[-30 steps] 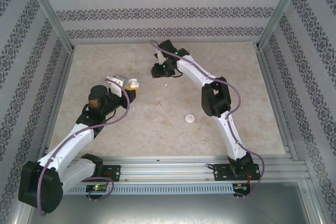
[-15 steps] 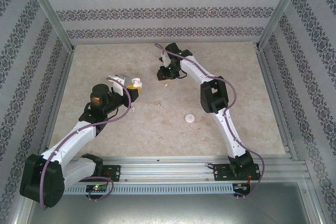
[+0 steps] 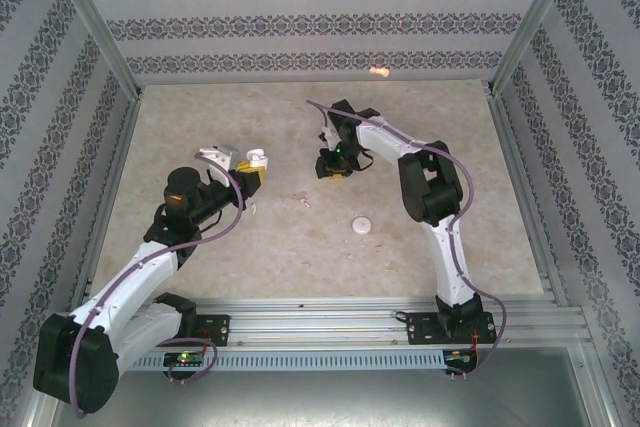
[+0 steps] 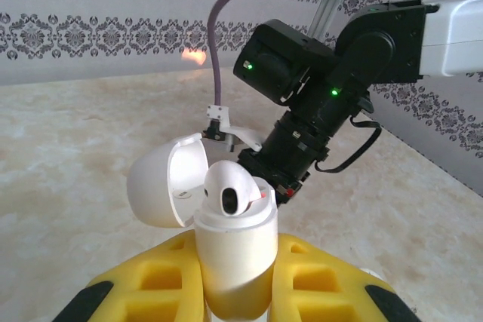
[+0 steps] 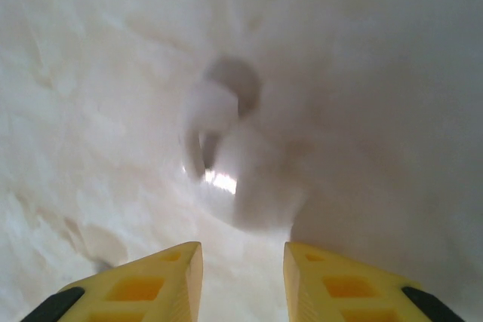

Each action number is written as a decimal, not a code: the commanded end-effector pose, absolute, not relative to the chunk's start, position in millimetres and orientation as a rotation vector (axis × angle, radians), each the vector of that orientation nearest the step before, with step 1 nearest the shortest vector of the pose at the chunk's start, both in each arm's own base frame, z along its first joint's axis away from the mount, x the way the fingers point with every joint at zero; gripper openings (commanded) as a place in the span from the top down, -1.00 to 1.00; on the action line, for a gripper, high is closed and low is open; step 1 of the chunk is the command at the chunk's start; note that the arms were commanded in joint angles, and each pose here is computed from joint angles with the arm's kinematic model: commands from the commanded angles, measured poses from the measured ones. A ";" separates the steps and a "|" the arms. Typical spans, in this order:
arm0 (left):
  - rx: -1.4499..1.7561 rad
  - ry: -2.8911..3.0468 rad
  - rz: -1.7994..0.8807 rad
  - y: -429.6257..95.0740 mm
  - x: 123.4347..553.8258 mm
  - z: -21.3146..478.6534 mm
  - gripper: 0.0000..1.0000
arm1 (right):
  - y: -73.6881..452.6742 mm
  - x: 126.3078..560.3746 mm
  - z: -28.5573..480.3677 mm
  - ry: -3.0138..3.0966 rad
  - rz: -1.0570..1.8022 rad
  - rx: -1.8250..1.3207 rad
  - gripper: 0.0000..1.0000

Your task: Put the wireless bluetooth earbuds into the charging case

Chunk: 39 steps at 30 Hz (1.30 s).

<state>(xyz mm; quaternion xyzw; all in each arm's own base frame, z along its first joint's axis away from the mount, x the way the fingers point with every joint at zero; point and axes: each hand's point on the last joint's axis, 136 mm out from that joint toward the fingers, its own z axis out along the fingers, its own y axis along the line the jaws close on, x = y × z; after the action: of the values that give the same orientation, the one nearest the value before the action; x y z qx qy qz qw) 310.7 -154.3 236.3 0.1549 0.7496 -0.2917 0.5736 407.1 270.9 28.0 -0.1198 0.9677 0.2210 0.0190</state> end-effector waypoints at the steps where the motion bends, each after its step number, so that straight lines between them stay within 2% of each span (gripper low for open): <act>1: 0.358 1.754 -0.704 -152.7 307.2 236.0 1.00 | 267.5 410.1 56.3 2.949 0.700 -0.319 0.32; 8: 0.356 1.765 -0.721 -155.3 310.5 230.7 1.00 | 263.1 437.9 84.6 2.891 0.581 -0.225 0.31; 16: 0.351 1.774 -0.710 -154.5 313.7 228.6 1.00 | 305.9 453.7 89.9 2.855 0.500 -0.316 0.30; 20: 0.358 1.782 -0.692 -152.2 309.7 228.9 1.00 | 335.0 453.7 95.6 2.821 0.552 -0.361 0.31; 24: 0.352 1.780 -0.661 -146.6 303.4 232.2 1.00 | 377.4 432.2 96.7 2.807 0.631 -0.460 0.30; 29: 0.350 1.785 -0.612 -136.8 287.3 234.8 1.00 | 423.8 385.6 82.0 2.855 0.737 -0.533 0.30; 39: 0.352 1.771 -0.544 -121.9 258.4 239.8 1.00 | 459.6 331.1 65.8 2.920 0.783 -0.599 0.27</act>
<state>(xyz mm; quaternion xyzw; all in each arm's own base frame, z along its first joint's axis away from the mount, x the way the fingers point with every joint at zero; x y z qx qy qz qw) 261.9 -129.9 256.9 0.1533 0.7413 -0.2550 0.6016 332.0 459.6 66.0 -0.2099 0.9446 0.2495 0.0376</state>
